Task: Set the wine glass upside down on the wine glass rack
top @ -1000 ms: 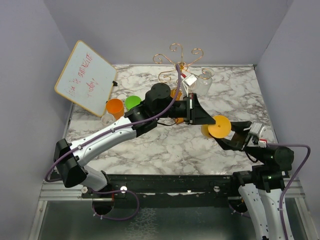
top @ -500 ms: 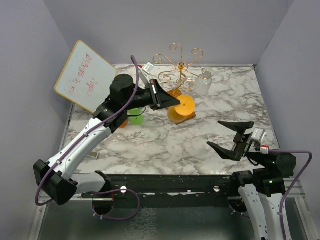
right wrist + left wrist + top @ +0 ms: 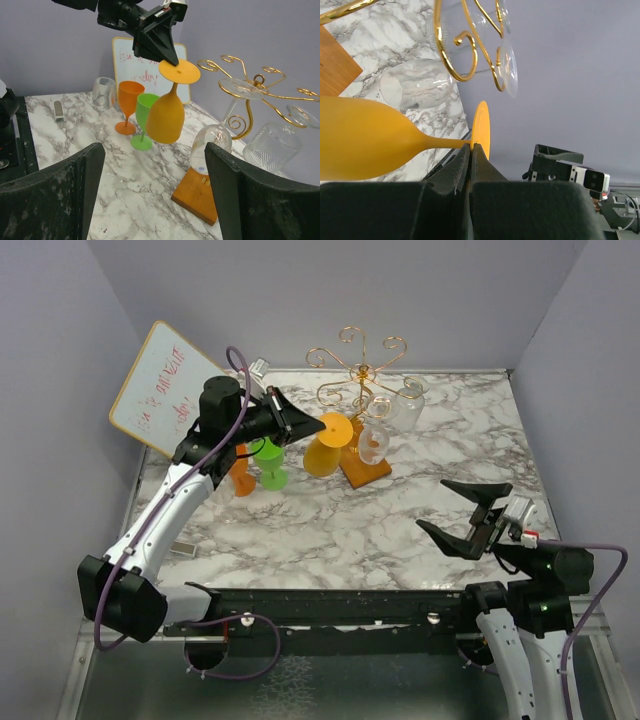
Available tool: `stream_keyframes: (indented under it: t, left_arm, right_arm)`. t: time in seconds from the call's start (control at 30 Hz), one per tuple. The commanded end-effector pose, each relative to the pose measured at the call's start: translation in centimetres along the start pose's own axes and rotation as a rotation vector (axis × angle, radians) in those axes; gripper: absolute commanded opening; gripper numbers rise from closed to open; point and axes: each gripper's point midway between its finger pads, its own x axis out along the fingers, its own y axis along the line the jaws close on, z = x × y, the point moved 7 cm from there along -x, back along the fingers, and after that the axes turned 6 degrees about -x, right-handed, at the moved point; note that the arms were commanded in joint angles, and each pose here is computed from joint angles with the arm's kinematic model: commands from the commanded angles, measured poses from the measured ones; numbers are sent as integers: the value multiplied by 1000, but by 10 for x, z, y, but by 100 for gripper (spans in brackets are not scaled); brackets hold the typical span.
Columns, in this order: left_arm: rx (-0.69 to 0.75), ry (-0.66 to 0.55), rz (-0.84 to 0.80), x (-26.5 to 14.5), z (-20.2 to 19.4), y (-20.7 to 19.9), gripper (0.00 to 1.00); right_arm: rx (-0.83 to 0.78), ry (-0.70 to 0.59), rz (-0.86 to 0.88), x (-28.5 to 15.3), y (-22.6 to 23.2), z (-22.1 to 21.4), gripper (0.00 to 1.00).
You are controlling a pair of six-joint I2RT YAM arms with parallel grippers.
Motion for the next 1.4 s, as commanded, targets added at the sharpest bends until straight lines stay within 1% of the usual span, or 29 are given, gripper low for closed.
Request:
stream_keyframes:
  t: [0.0,0.33,0.6,0.87,1.07,1.37]
  left_arm:
    - [5,5,-35,-1,7,-11,0]
    - [46,-72,-5,-5,24,-29,0]
    - [41,-129,11,2,42,-36,0]
    - [-34,-112,2,16,48,-28,0]
    - [-65,-81,-47,24,50,-32,0]
    - [-87,-71,-63,37,61,-33,0]
  right_arm:
    - [-40,-9,-51,-4,-2,10,86]
    - [-61,-12,-85,-3,-8,12,86]
    - [-78,-23,-104,-3,-10,18,86]
    - [-100,-20,-130,-7,-9,20,86]
    - [-92,-23,-138,-7,-10,18,86]
    - [-90,-21,-157,-6,-13,17,86]
